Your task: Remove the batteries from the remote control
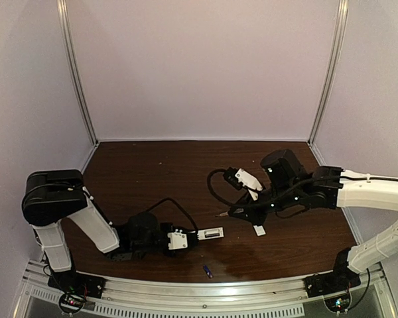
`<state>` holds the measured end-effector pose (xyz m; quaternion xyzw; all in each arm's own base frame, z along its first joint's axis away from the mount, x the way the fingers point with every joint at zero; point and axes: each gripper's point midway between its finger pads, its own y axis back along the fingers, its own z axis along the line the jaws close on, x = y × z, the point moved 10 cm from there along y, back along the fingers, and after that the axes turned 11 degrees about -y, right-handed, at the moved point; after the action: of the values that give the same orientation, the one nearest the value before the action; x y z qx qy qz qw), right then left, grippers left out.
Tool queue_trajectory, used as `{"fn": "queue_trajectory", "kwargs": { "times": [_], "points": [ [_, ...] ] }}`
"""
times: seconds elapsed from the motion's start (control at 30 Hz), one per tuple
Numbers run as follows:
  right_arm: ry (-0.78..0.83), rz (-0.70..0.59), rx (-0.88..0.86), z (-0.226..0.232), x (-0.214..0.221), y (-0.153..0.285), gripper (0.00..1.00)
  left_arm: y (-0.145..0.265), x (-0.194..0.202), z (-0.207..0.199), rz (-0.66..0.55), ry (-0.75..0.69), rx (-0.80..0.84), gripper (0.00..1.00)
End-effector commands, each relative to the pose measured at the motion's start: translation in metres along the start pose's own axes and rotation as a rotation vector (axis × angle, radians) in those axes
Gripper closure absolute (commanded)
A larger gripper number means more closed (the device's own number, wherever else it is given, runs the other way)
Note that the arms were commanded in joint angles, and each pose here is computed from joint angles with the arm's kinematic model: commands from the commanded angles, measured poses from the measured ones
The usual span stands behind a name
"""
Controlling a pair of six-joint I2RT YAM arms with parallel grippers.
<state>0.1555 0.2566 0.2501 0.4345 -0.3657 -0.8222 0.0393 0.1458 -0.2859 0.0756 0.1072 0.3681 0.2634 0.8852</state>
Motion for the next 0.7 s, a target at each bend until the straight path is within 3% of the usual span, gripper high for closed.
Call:
{"fn": "queue_trajectory", "kwargs": {
  "times": [0.0, 0.37, 0.67],
  "points": [
    [0.099, 0.115, 0.086, 0.001, 0.002, -0.001, 1.0, 0.002, -0.009, 0.006, -0.068, -0.05, -0.064, 1.0],
    [0.313, 0.338, 0.067, 0.024, 0.009, -0.026, 1.0, 0.003, -0.009, 0.002, -0.075, -0.073, -0.051, 1.0],
    [0.373, 0.393, 0.092, 0.022, 0.005, -0.041, 1.0, 0.003, -0.009, 0.0, -0.08, -0.08, -0.041, 1.0]
  ]
}}
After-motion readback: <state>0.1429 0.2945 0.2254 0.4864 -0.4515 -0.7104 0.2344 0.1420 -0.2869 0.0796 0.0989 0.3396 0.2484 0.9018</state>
